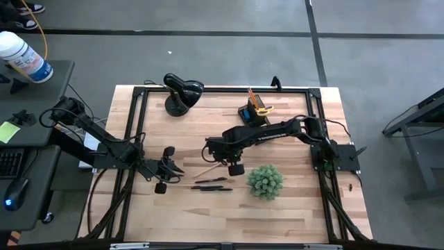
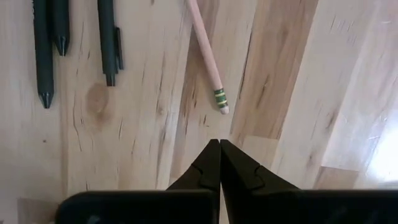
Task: Pick and place office supplies into organizer
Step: Put the white pencil into the desk organizer
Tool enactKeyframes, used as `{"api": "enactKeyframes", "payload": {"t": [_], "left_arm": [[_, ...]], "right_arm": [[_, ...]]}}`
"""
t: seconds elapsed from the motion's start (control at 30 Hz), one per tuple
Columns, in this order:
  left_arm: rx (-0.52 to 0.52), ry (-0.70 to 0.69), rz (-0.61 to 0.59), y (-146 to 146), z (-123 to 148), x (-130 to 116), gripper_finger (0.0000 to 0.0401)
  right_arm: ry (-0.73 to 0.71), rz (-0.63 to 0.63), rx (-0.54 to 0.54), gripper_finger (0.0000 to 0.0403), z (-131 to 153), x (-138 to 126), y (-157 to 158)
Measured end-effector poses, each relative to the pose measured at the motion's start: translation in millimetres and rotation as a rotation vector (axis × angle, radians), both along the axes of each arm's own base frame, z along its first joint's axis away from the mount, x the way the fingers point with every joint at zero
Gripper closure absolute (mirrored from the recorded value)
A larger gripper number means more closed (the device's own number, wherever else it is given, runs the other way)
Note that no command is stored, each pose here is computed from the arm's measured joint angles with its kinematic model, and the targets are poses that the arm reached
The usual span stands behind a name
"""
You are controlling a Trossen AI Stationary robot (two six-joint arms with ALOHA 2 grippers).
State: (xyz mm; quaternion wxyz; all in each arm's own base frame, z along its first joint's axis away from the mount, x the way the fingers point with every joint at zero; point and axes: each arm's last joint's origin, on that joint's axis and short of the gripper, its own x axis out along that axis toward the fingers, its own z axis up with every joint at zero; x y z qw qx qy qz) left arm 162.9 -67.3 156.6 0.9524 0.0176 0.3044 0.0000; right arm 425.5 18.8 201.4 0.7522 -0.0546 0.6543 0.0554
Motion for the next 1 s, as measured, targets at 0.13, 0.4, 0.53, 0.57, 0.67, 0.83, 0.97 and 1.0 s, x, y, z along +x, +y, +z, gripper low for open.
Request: {"api": "enactKeyframes", "payload": {"t": [0.13,0.4,0.53,0.57,0.67,0.83,0.97,1.0], "left_arm": [[0.002,0.000,-0.001,0,0,0,0.0357],[0.003,0.002,-0.001,0,0,0,0.0357],[0.003,0.002,0.000,0,0,0,0.0357],[0.003,0.002,0.000,0,0,0,0.0357],[0.002,0.004,0.001,0,0,0,0.0357],[0.002,0.004,0.001,0,0,0,0.0357],[0.002,0.004,0.001,0,0,0,0.0357],[0.002,0.004,0.001,0,0,0,0.0357]], "right_arm": [[-0.006,0.039,0.077,0.0403,0,1,2],[-0.052,0.161,0.095,0.0370,-8,9,1],[-0.038,0.170,0.068,0.0319,-18,12,-2],[-0.031,0.175,0.061,0.0308,-21,12,-2],[-0.016,0.196,0.044,0.0283,-27,13,-5],[0.009,0.203,0.017,0.0276,-37,15,-11],[0.009,0.192,0.015,0.0286,-40,16,-16],[0.003,0.190,0.013,0.0288,-40,17,-18]]}}
